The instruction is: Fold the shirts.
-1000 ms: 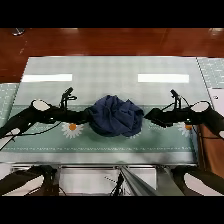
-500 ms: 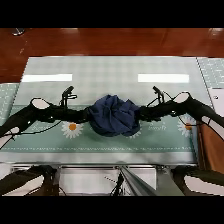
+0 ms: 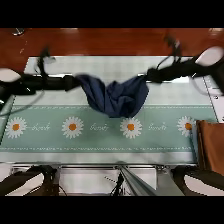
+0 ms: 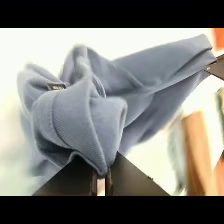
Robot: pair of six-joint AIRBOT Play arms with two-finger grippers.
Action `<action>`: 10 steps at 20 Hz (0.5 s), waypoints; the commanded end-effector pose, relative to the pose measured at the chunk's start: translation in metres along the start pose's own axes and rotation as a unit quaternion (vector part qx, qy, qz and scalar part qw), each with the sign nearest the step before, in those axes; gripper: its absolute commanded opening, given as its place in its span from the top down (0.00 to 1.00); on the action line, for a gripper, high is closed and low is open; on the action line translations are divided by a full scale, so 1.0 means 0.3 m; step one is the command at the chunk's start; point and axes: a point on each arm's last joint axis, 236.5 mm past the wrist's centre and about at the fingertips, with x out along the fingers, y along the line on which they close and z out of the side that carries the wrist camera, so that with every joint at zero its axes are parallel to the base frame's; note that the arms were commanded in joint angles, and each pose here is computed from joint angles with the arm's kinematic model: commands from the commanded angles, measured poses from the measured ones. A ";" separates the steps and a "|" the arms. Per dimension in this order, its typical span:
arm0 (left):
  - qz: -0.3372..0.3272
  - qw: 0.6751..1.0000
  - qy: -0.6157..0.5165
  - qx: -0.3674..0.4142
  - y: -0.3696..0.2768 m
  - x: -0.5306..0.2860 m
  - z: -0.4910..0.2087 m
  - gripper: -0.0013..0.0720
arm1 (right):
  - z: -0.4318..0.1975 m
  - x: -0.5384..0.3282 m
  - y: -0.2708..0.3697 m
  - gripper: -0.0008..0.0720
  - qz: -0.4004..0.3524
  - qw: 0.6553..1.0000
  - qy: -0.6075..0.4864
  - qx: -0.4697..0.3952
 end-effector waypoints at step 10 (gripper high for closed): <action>0.182 0.854 -0.340 0.350 -0.892 -0.975 0.373 0.95 | 0.053 -1.332 0.679 0.95 -0.099 0.874 -0.396 -0.263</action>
